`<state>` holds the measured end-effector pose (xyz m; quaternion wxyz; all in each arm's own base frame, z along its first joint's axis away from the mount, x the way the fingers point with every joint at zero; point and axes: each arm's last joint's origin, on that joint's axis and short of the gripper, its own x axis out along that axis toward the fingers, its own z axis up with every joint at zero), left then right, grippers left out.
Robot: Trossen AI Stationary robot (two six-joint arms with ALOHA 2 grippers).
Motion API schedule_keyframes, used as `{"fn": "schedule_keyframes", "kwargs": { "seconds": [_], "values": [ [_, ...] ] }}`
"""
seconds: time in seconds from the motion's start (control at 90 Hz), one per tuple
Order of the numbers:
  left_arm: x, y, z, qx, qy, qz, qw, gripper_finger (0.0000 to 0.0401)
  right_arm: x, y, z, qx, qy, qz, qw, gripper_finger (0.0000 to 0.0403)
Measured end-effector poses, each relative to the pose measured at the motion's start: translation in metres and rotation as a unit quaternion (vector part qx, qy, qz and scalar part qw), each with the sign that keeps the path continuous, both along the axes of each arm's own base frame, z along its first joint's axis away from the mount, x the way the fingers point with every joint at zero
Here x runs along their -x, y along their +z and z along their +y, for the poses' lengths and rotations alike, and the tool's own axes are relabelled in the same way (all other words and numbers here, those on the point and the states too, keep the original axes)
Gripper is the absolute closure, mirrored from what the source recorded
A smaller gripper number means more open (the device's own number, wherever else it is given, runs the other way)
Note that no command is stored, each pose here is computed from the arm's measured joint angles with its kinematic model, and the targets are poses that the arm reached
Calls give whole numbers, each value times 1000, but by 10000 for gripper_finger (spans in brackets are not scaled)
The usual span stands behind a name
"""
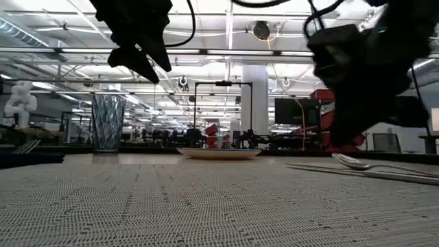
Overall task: Set table place
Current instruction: Adjust the silver table knife on the gray placemat
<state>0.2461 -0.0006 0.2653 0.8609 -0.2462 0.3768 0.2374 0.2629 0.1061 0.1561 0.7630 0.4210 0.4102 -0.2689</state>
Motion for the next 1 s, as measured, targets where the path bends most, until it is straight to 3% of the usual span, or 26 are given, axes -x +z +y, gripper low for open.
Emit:
{"fn": "schedule_keyframes", "kwargs": {
  "seconds": [0.356,0.622,1.0],
  "values": [
    [0,0,-1,0,-1,0,1000,178,-21,-8,-51,-14,64,27,997,403],
    [0,0,-1,2,1,1,1000,178,-33,-26,-54,-52,109,24,992,403],
    [0,0,-1,2,2,1,1000,178,-26,-26,-57,-27,86,53,994,403]
  ]
}}
